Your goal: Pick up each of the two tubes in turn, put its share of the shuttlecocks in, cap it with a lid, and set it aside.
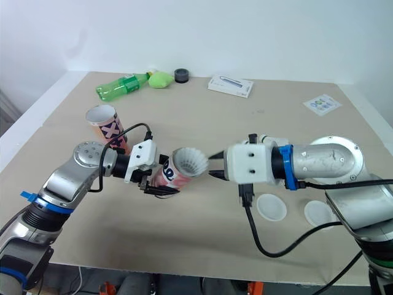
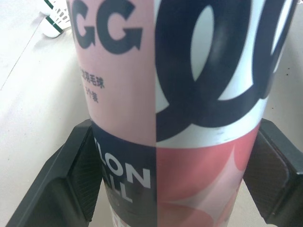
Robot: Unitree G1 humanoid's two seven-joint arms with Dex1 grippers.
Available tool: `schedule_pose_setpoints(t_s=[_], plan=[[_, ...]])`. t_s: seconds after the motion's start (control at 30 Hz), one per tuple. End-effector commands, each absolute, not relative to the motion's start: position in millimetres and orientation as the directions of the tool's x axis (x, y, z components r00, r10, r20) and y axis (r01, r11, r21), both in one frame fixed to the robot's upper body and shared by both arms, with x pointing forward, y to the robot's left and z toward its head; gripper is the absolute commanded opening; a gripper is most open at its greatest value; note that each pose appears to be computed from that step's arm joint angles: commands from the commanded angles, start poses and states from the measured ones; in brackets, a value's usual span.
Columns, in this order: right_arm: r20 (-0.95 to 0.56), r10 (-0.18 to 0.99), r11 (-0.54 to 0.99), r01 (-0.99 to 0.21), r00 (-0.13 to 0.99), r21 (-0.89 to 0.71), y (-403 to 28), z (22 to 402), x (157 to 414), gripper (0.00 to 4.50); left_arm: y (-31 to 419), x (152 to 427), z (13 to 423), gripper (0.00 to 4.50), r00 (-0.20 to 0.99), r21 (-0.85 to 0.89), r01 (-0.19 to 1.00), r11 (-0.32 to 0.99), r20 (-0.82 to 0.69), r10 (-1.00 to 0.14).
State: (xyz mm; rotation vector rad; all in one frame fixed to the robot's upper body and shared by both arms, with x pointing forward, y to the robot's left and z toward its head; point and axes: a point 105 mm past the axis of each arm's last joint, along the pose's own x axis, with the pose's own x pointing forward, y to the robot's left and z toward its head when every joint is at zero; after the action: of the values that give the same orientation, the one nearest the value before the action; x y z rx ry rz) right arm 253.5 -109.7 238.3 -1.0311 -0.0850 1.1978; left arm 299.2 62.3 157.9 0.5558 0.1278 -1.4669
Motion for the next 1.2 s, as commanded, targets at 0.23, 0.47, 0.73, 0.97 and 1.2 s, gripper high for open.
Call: schedule_pose_setpoints(t_s=[0.23, 0.47, 0.73, 0.97, 1.2], plan=[[-0.269, 0.825, 0.373, -0.836, 0.498, -0.403, -171.3, 240.6, 230.5, 2.68, 60.2, 300.3, 143.2, 3.73, 0.118, 0.236, 0.972, 0.009, -0.451, -0.885], [-0.357, 0.556, 0.706, -0.653, 0.751, -0.274, -244.5, 179.6, 224.9, 2.68, 52.9, 300.9, 143.1, 3.73, 0.104, 0.239, 0.971, -0.004, -0.438, -0.893], [-0.401, 0.403, 0.816, -0.521, 0.823, -0.251, -288.6, 144.1, 234.3, 2.68, 50.9, 301.2, 140.9, 3.73, 0.101, 0.243, 0.97, -0.008, -0.436, -0.894], [-0.388, 0.384, 0.838, -0.492, 0.838, -0.234, -294.2, 133.7, 263.9, 2.68, 50.2, 302.5, 141.3, 3.73, 0.11, 0.246, 0.969, 0.002, -0.428, -0.897], [-0.394, 0.378, 0.852, -0.482, 0.838, -0.206, -296.0, 125.6, 284.3, 2.68, 54.1, 302.1, 139.1, 3.73, 0.124, 0.24, 0.971, 0.021, -0.426, -0.896]])
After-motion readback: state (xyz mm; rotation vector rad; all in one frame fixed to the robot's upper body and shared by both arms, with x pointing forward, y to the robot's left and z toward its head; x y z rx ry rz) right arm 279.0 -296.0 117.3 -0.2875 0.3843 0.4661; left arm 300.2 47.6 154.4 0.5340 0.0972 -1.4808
